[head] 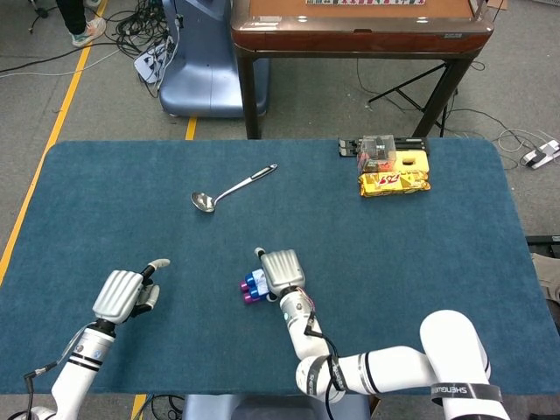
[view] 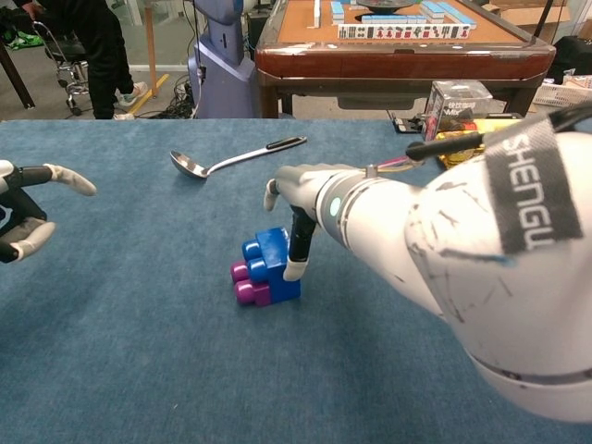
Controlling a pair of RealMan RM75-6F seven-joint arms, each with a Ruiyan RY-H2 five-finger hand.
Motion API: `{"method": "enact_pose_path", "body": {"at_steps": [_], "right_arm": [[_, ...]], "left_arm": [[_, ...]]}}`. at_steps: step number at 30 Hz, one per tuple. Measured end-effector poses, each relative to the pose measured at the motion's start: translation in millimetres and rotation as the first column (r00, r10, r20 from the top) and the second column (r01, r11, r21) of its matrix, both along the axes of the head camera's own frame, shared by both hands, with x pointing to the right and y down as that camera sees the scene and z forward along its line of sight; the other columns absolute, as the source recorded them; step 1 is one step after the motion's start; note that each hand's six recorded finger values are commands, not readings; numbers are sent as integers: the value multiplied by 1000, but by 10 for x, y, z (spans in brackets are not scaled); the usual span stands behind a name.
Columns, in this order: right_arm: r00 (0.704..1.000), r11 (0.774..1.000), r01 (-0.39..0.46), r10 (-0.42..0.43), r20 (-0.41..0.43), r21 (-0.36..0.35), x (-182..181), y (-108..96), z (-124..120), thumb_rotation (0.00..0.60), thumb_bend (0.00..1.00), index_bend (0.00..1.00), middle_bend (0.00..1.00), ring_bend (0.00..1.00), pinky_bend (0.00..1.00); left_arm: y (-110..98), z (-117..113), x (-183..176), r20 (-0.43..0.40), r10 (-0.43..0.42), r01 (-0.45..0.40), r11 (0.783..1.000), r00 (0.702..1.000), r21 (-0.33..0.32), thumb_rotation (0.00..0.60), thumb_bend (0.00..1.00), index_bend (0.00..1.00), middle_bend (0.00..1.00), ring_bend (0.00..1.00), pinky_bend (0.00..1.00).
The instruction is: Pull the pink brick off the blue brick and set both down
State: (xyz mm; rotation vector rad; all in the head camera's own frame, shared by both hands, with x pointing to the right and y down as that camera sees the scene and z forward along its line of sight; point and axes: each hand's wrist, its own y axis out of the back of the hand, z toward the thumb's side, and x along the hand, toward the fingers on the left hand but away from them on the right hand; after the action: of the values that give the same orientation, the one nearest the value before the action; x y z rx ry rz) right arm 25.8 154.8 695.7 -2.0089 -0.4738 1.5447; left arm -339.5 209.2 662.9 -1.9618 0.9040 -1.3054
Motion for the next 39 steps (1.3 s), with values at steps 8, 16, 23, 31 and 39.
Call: {"method": "enact_pose_path", "body": {"at_steps": [8, 16, 23, 31, 39], "right_arm": [[999, 999, 21, -20, 35, -29, 1, 8, -16, 600, 0, 189, 1000, 1000, 1000], [998, 996, 48, -46, 39, -72, 13, 38, 2, 600, 0, 226, 1000, 1000, 1000], [998, 996, 50, -48, 32, -76, 10, 30, 44, 600, 0, 254, 1000, 1000, 1000], [998, 996, 53, -50, 37, -76, -13, 34, 69, 600, 1, 334, 1000, 1000, 1000], [998, 997, 48, -45, 48, -57, -17, 13, 70, 600, 59, 474, 1000, 1000, 1000]], "left_arm": [[-1, -3, 0, 3, 2, -2, 1000, 1000, -1, 600, 552, 261, 819, 728, 981], [-1, -4, 13, 2, 4, -4, 1000, 1000, 0, 600, 553, 261, 819, 728, 981], [14, 5, 6, 3, 2, -2, 1000, 1000, -4, 600, 552, 262, 819, 728, 981], [32, 18, 4, 2, 0, 0, 1000, 1000, -9, 600, 552, 262, 819, 728, 981], [42, 29, 13, 0, 0, 0, 1000, 1000, -12, 600, 552, 263, 819, 728, 981]]}}
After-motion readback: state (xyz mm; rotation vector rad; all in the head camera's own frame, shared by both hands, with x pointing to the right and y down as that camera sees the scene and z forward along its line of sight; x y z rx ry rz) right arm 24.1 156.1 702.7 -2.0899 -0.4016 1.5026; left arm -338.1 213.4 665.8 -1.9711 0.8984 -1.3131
